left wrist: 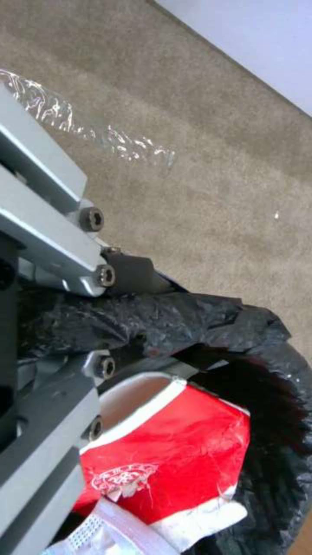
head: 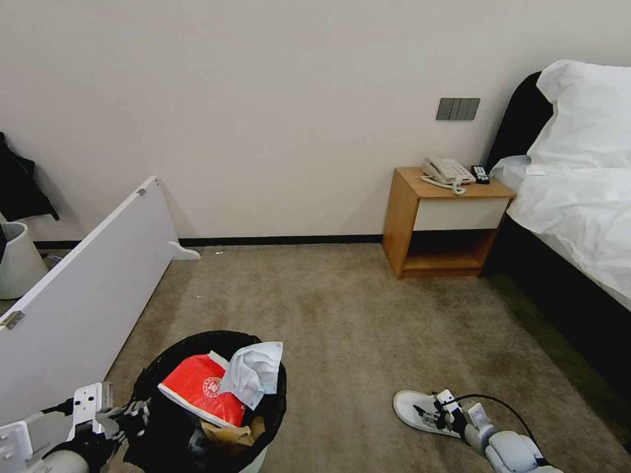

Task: Pick up the trash bin, then pick up the garbage from the floor and place it into the trash bin.

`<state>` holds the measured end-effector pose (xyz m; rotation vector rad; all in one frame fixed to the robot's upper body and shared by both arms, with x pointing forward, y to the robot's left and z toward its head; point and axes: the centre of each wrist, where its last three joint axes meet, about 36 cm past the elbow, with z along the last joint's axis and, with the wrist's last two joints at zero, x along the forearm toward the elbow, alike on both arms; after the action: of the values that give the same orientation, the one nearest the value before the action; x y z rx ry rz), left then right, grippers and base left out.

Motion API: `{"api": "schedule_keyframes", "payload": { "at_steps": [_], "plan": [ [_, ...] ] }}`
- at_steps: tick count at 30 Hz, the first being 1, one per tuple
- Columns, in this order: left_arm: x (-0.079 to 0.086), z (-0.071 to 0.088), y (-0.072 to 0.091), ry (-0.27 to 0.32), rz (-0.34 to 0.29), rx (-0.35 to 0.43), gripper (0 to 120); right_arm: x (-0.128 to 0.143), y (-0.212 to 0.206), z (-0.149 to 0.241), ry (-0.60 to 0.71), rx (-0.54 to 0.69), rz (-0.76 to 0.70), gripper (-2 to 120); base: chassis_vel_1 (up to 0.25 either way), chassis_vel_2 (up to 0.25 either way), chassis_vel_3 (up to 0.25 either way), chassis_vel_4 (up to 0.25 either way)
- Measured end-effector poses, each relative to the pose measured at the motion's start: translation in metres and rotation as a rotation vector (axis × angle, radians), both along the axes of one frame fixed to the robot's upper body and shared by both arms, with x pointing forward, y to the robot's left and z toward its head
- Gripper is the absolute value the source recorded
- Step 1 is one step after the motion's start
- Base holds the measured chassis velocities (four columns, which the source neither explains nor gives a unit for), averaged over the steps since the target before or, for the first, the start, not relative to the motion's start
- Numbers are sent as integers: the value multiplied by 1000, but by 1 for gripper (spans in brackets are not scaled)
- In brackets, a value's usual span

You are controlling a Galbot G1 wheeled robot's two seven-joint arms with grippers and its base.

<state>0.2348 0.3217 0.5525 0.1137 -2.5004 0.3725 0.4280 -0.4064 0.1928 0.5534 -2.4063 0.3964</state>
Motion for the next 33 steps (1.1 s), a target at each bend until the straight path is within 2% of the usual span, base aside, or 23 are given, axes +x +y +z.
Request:
{"api": "schedule_keyframes", "payload": {
  "at_steps": [1,2,4,5,7,8,10,11,16,33],
  "plan": [
    [0,0,0,-1,0,1,4,0,1,0,-3,8,12,50,0,0,0,0],
    [0,0,0,-1,0,1,4,0,1,0,-3,8,12,50,0,0,0,0],
    [0,1,1,-1,0,1,4,0,1,-1,-3,10,16,40,0,0,0,0],
    [0,1,1,-1,0,1,4,0,1,-1,-3,10,16,40,0,0,0,0],
    [0,1,1,-2,0,1,4,0,0,-1,-3,10,16,30,0,0,0,0],
    [0,1,1,-2,0,1,4,0,0,-1,-3,10,16,30,0,0,0,0],
    [1,1,1,-3,0,0,4,-1,-1,-1,-1,7,16,19,0,0,0,0],
    [1,1,1,-3,0,0,4,-1,-1,-1,-1,7,16,19,0,0,0,0],
    [1,1,1,-4,-1,0,4,-8,-3,-4,9,-5,18,0,0,0,0,0],
    [0,0,0,0,-2,-2,4,-12,-23,7,-10,-39,-14,0,0,0,0,0]
  ]
}}
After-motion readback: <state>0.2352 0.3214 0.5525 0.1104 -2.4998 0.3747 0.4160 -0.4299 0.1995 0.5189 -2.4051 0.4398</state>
